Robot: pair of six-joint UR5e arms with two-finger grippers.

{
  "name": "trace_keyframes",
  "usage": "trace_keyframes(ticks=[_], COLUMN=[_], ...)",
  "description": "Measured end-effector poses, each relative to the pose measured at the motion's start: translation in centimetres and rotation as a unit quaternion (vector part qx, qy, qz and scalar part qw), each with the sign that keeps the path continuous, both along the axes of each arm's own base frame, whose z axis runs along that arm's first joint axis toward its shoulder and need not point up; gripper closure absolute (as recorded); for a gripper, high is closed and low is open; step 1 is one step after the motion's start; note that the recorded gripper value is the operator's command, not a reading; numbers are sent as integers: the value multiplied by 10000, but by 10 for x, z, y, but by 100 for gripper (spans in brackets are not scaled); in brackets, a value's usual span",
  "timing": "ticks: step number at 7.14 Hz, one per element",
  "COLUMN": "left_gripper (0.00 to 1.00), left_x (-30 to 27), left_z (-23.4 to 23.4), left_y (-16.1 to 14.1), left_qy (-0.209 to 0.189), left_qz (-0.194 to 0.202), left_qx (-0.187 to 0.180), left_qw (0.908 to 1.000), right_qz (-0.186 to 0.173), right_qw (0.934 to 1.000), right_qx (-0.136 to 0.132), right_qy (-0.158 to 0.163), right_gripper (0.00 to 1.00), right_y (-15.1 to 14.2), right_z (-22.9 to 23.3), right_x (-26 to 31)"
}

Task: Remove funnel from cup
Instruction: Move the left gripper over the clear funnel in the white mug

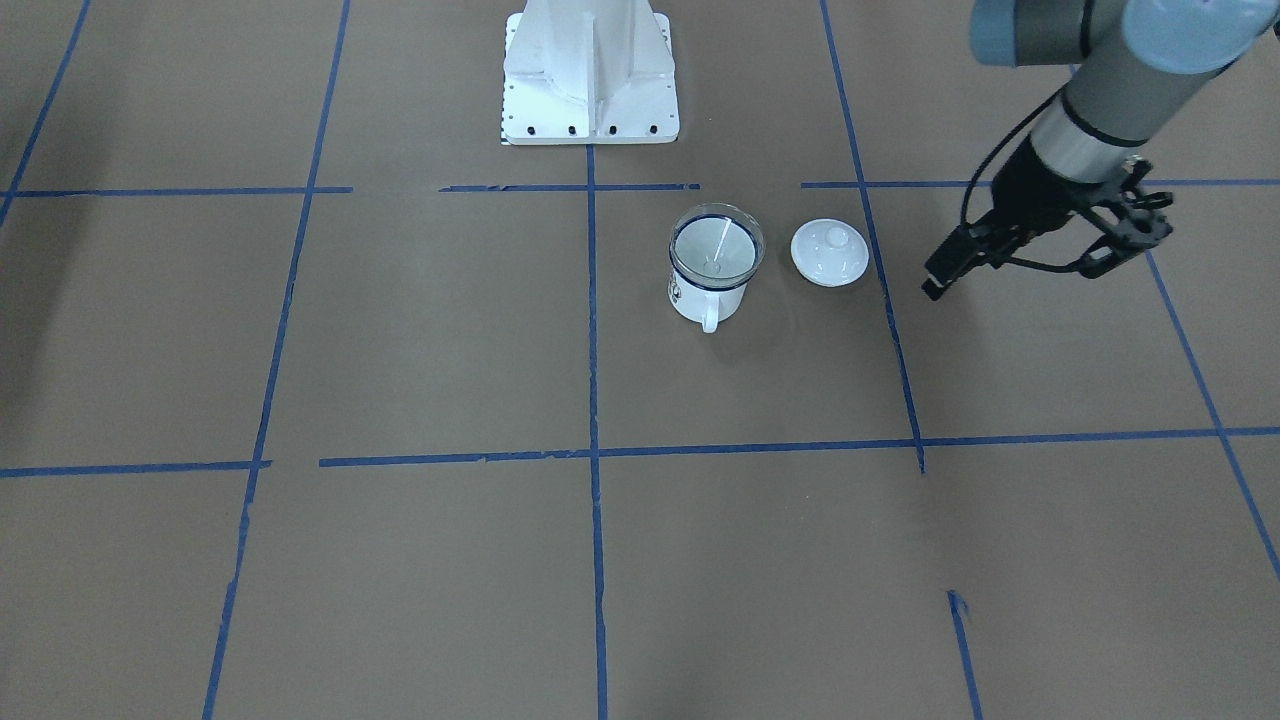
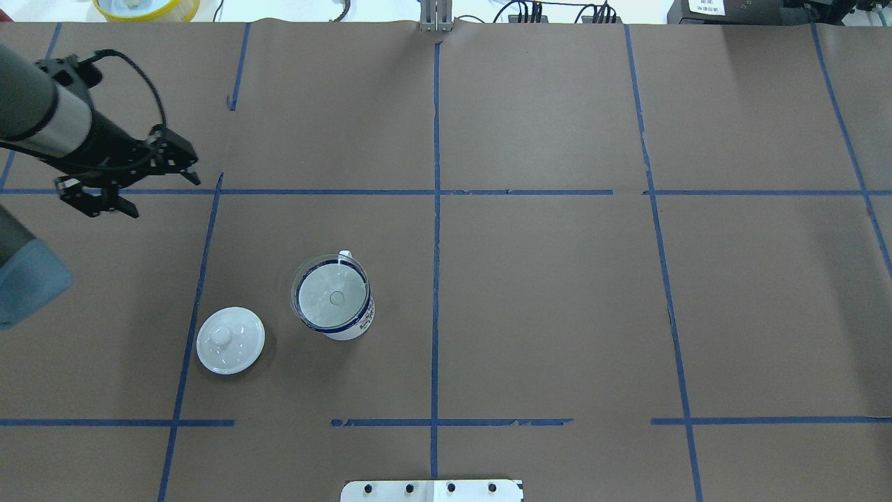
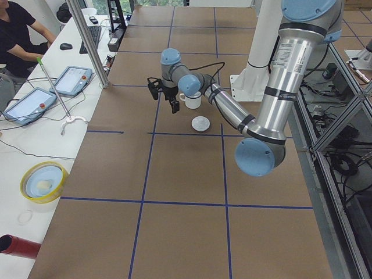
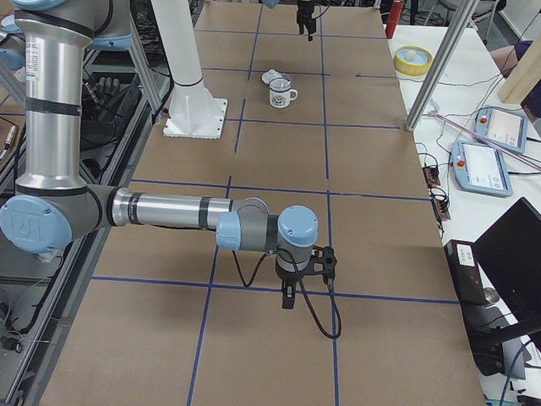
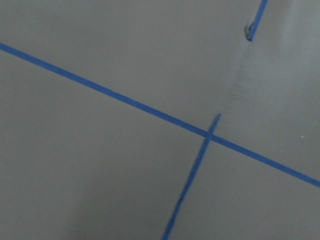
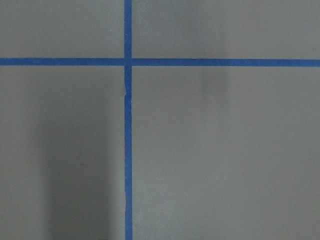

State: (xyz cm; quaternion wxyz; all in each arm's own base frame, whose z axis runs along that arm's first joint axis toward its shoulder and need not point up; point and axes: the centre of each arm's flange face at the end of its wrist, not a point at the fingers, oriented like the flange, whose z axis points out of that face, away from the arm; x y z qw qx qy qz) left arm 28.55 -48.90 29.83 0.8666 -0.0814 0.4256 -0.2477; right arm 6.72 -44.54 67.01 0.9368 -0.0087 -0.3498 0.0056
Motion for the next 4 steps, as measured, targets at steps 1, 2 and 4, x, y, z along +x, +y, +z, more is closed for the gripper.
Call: trace_keyframes(ticks=[1, 2, 4], left_gripper=[0, 2, 6], left_x=[44, 83, 145], left_z=[-42, -71, -112], left_y=[4, 17, 25], left_qy=[22, 50, 56], left_qz=[-110, -249, -618], left_qx=[-327, -592, -1057], left_qw=[9994, 9979, 9925], right_qz=[0, 0, 0], right_qw=[10000, 10000, 10000], right_qx=[-1, -1, 1], right_qy=[0, 0, 0], right_gripper=[0, 0, 0], right_y=[0, 0, 0], right_z=[0, 0, 0], right_x=[0, 0, 0])
